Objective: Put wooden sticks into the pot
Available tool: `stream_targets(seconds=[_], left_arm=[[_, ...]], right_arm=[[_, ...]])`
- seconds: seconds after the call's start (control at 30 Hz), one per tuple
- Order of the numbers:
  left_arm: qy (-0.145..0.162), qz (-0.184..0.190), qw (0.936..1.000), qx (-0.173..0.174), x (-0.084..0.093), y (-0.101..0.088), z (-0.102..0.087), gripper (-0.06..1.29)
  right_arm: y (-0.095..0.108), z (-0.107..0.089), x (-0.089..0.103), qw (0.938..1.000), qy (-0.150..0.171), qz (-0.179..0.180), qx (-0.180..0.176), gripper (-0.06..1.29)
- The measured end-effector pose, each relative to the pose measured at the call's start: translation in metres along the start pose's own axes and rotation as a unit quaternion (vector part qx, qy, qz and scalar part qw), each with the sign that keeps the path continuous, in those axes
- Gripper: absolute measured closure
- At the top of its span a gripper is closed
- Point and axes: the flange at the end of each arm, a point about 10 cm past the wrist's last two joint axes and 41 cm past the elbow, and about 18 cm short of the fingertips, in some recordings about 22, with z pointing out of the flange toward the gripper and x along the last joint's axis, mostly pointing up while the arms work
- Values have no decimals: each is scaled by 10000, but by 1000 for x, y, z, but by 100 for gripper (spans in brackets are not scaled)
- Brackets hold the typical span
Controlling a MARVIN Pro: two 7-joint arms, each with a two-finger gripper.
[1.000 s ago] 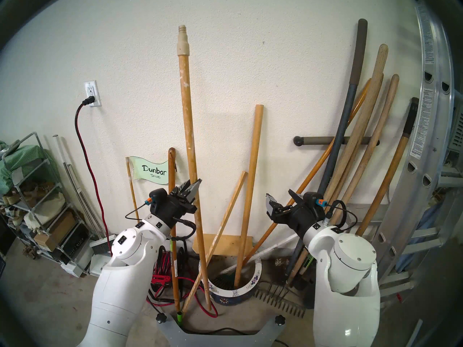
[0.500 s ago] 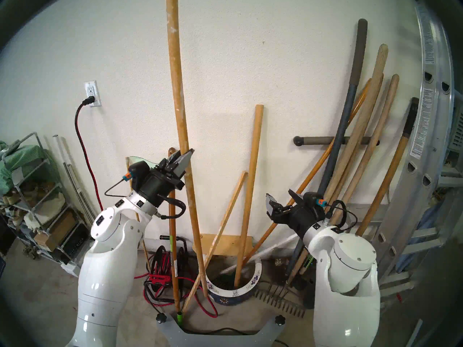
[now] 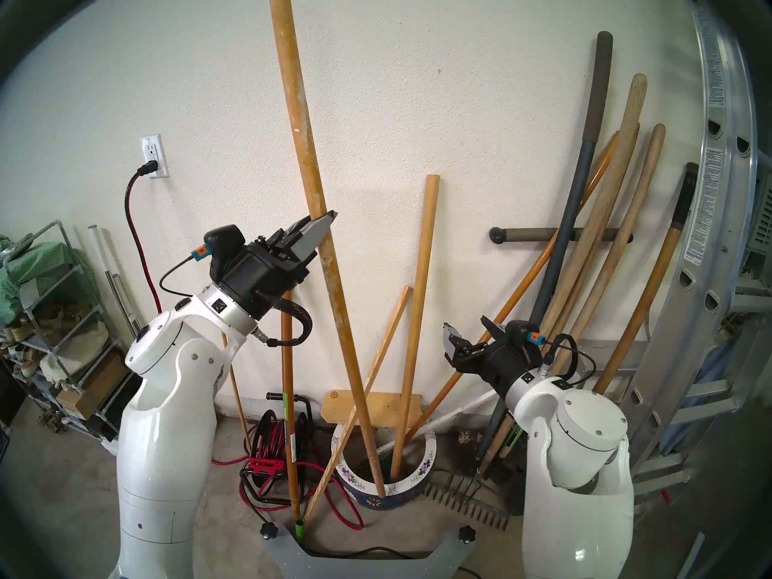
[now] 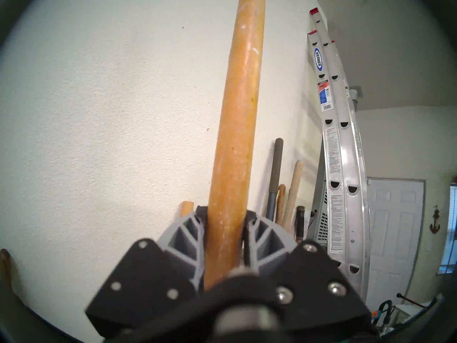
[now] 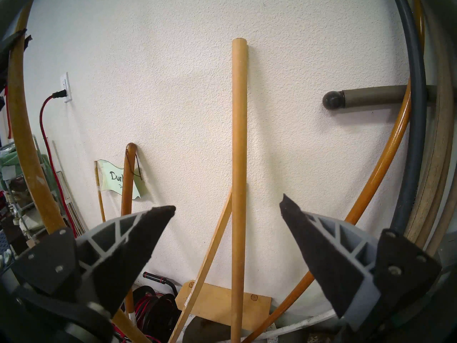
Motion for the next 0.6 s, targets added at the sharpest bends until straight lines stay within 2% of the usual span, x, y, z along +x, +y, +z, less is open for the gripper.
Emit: stream_targets(seconds=[0.07,0.27,0.6], left_arm=[[-204,-90,9997,127,4,4,2,98],[-621,-140,9977,220,11,7,7,98],[-790,31,9966,222,23,8,16,98]], right_arm=[[0,0,0,10000,0,0,0,1],[0,0,0,10000,-1,-1,0,1],[0,0,0,10000,-1,-1,0,1]])
